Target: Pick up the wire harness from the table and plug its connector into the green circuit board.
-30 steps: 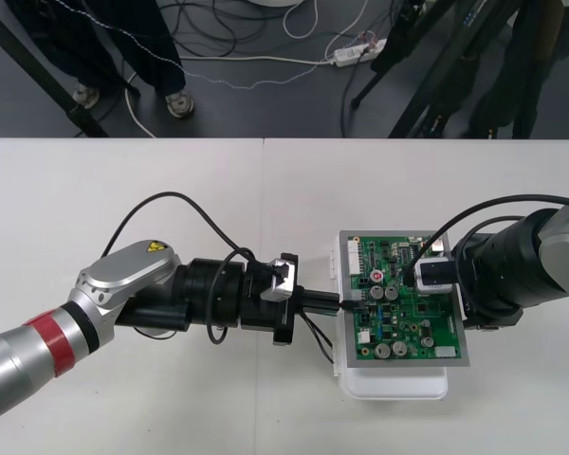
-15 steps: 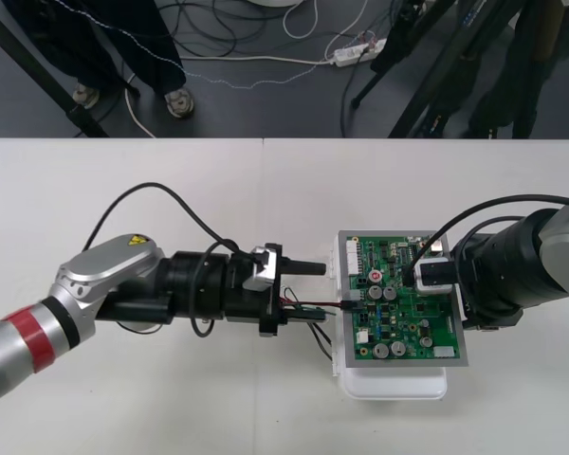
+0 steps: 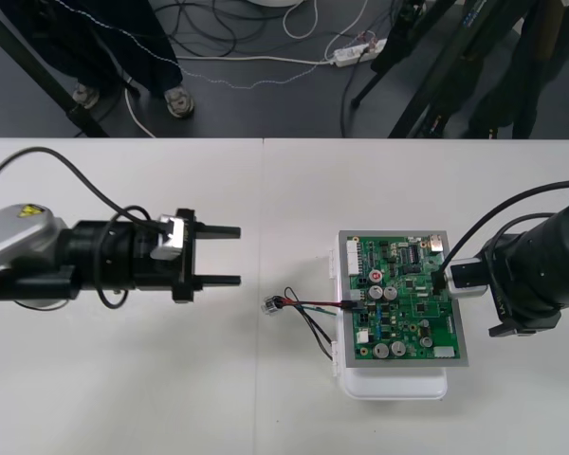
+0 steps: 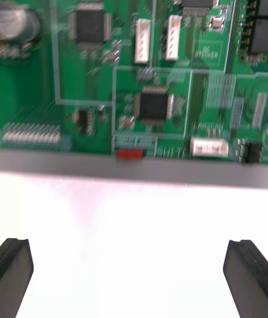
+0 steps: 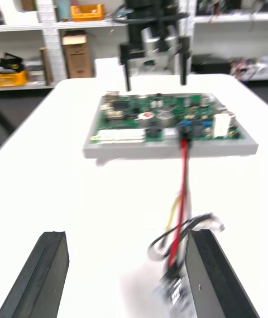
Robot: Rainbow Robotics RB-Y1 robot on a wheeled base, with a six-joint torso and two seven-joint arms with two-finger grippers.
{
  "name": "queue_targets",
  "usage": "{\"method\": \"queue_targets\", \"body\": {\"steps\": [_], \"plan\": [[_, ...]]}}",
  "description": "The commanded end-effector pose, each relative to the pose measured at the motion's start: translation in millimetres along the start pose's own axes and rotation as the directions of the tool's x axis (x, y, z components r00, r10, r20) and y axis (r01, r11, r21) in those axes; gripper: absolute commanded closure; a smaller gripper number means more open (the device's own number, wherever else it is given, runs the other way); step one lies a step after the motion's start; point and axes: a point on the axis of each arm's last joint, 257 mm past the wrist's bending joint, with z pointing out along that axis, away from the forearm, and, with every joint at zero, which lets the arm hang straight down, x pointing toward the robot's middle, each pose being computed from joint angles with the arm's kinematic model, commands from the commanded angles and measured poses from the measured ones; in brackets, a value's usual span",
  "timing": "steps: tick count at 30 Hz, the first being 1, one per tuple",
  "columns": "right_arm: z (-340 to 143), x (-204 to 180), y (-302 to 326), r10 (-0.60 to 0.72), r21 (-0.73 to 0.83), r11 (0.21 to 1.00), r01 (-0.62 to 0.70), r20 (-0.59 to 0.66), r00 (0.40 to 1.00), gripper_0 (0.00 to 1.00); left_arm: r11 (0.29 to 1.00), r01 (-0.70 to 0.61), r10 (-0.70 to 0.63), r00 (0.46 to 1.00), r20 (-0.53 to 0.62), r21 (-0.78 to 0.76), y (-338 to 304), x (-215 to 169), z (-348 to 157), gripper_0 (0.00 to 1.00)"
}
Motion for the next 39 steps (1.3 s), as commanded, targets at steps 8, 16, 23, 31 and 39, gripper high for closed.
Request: {"method": "queue_targets", "body": {"steps": [8,16,23,31,39], "plan": [[-62,-8,-11,-0.05,0.031,0.999,0.045,0.19,0.981,0.0,0.997,-0.062,0.056,0.989,-0.136,-0.037,60,-76,-94,0.39],[-106,-68,7,-0.02,-0.041,0.998,0.044,0.459,0.888,0.0,0.998,-0.044,0.032,0.978,-0.208,-0.051,82,-125,-121,0.39],[-148,-102,5,0.006,-0.042,0.999,0.026,0.621,0.783,0.0,0.997,-0.004,-0.015,0.976,-0.219,-0.083,93,-164,-131,0.39],[-185,-136,-4,0.035,-0.035,0.999,-0.013,0.76,0.649,0.0,0.995,0.005,-0.028,0.969,-0.245,-0.095,101,-192,-130,0.39],[-211,-150,-7,0.047,-0.039,0.999,-0.027,0.825,0.564,0.0,0.997,-0.014,-0.003,0.972,-0.235,-0.072,94,-196,-118,0.39]]}}
